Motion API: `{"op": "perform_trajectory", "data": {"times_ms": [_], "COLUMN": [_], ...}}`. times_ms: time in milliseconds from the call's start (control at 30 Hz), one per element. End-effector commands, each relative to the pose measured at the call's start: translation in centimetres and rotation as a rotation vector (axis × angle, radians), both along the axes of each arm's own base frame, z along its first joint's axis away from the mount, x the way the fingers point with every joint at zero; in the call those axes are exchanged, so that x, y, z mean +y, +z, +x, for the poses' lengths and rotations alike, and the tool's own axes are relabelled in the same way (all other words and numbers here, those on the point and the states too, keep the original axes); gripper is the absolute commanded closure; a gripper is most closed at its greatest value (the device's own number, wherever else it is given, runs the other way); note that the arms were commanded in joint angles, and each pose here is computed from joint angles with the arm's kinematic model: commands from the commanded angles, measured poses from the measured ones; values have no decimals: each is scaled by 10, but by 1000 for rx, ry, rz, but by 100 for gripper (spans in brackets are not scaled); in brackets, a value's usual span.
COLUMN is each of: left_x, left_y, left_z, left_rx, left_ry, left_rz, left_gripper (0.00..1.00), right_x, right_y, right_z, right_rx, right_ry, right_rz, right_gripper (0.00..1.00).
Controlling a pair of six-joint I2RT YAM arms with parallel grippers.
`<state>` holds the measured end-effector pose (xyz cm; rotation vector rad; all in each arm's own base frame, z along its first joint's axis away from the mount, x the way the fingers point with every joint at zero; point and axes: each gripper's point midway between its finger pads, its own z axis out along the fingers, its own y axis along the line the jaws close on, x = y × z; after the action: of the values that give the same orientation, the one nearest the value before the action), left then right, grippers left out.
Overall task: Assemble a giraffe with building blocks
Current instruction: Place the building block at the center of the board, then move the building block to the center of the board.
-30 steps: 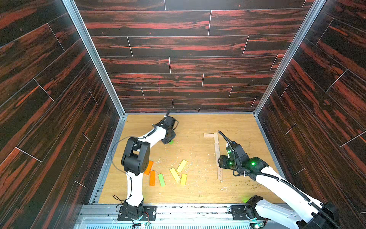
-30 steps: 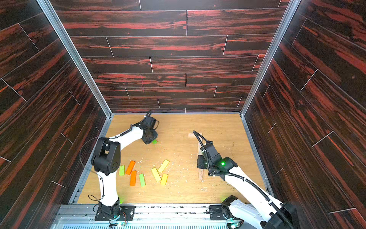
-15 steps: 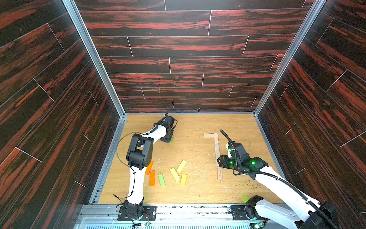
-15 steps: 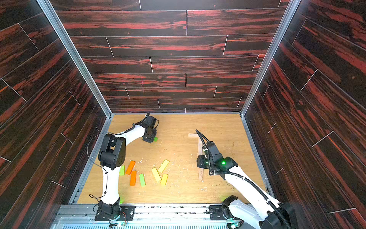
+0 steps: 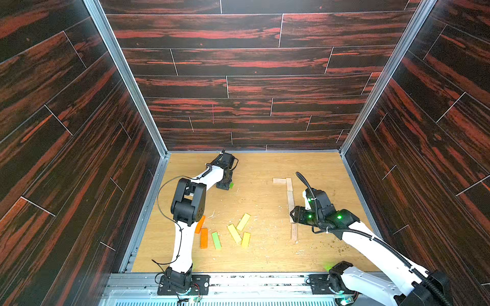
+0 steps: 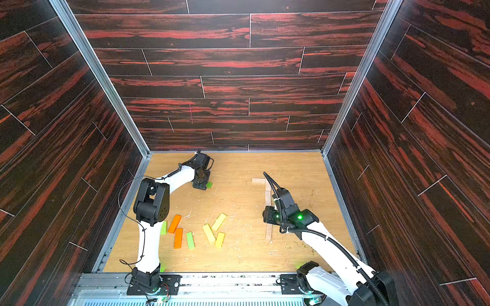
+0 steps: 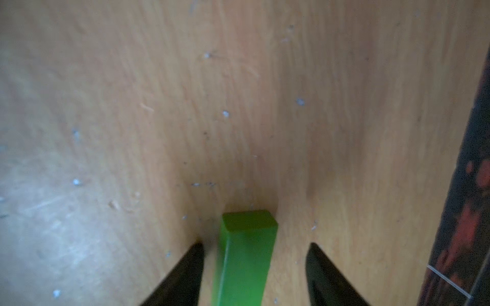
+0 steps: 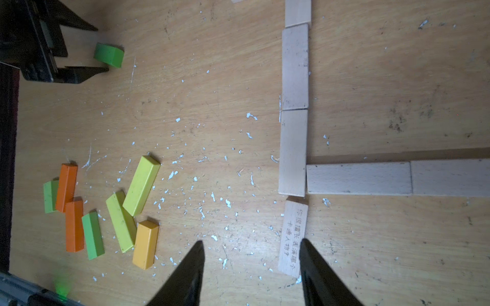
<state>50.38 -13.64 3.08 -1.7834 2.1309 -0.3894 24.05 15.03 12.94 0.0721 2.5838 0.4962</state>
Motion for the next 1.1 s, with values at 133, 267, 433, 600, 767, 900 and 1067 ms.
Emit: {"op": "perform_trajectory", "data": {"times_ms": [133, 267, 433, 600, 767, 900, 1067], "left_x": [1, 6, 21, 28, 1, -44, -94], "left_y": [66, 136, 192, 183, 146, 111, 76], "left_z": [-11, -25, -78, -136, -183, -208, -223], "left_rx": [-123, -255, -327, -319, -258, -217, -136], "left_ry": [-39, -139, -349, -580, -893, -1135, -1359], "left_rz": [-9, 53, 197, 268, 272, 245, 245], "left_gripper": [19, 16, 16, 20, 22, 22, 19], "right_x": [3, 11, 41, 86, 109, 98, 78], "right_y": [3, 5, 5, -1, -7, -8, -4], "right_z": [-2, 0, -2, -12, -22, -23, -26], "right_rx": [19, 25, 23, 37, 56, 45, 21], "right_ry": [14, 17, 57, 123, 148, 120, 94], "right_rz": [9, 6, -31, -28, -17, -44, -102], "right_gripper": [43, 44, 44, 44, 44, 44, 44]}}
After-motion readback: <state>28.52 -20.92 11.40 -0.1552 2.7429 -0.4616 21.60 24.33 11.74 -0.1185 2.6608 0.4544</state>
